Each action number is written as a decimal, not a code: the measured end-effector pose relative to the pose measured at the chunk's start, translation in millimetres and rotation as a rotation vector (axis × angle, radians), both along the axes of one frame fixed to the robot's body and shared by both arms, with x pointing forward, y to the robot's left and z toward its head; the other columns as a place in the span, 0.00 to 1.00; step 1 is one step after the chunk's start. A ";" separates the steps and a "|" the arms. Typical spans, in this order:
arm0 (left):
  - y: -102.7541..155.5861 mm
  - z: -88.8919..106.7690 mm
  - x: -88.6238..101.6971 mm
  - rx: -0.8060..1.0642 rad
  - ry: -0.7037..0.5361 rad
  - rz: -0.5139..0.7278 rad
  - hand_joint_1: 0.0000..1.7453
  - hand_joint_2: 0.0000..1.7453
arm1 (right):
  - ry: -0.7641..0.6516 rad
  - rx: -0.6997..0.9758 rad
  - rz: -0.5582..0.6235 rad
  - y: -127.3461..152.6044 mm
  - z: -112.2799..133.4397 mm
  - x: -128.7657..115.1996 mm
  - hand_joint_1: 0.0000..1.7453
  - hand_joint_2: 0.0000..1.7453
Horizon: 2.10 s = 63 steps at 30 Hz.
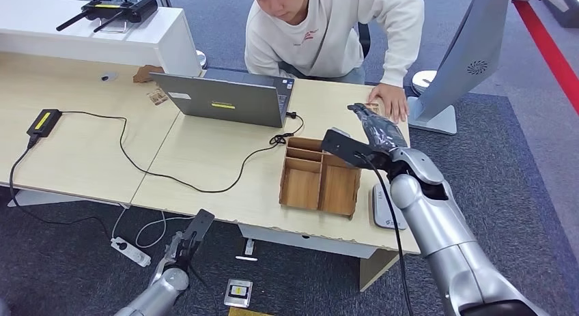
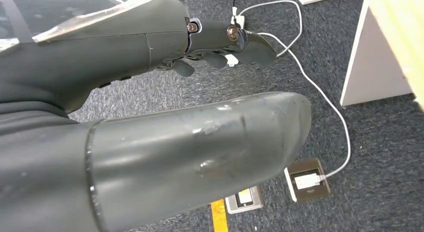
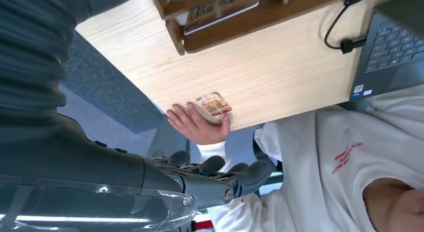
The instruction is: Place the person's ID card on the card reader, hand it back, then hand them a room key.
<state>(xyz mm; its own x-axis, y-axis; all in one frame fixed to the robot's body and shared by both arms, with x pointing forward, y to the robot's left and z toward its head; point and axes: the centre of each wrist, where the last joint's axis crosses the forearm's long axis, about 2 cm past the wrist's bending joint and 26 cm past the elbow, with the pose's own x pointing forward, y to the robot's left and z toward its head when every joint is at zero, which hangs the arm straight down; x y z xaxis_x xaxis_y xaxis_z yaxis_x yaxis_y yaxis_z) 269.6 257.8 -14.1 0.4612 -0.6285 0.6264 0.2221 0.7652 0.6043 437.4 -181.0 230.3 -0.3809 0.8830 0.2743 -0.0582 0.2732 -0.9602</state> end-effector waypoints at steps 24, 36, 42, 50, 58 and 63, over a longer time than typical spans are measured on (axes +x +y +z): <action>0.7 -3.5 -5.1 -0.022 0.014 0.028 0.00 0.00 | 0.051 -0.093 0.026 -9.9 -18.4 10.8 0.00 1.00; 0.2 -2.0 -2.5 -0.013 0.029 0.016 0.00 0.00 | 0.073 -0.102 0.019 -13.1 -24.4 10.7 0.00 1.00; 1.0 -2.8 -3.2 -0.031 0.019 0.030 0.00 0.00 | 0.076 -0.101 0.046 -5.1 -25.4 9.1 0.00 1.00; 1.8 -5.0 -6.2 -0.043 0.024 0.045 0.00 0.00 | 0.080 -0.099 0.087 5.8 -26.8 7.3 0.00 1.00; 2.3 -5.2 -6.5 -0.049 0.018 0.048 0.00 0.00 | 0.079 -0.088 0.135 15.2 -26.4 5.6 0.00 1.00; 4.3 -7.1 -9.4 -0.050 0.023 0.058 0.00 0.00 | 0.073 -0.083 0.150 22.8 -22.8 5.3 0.00 1.00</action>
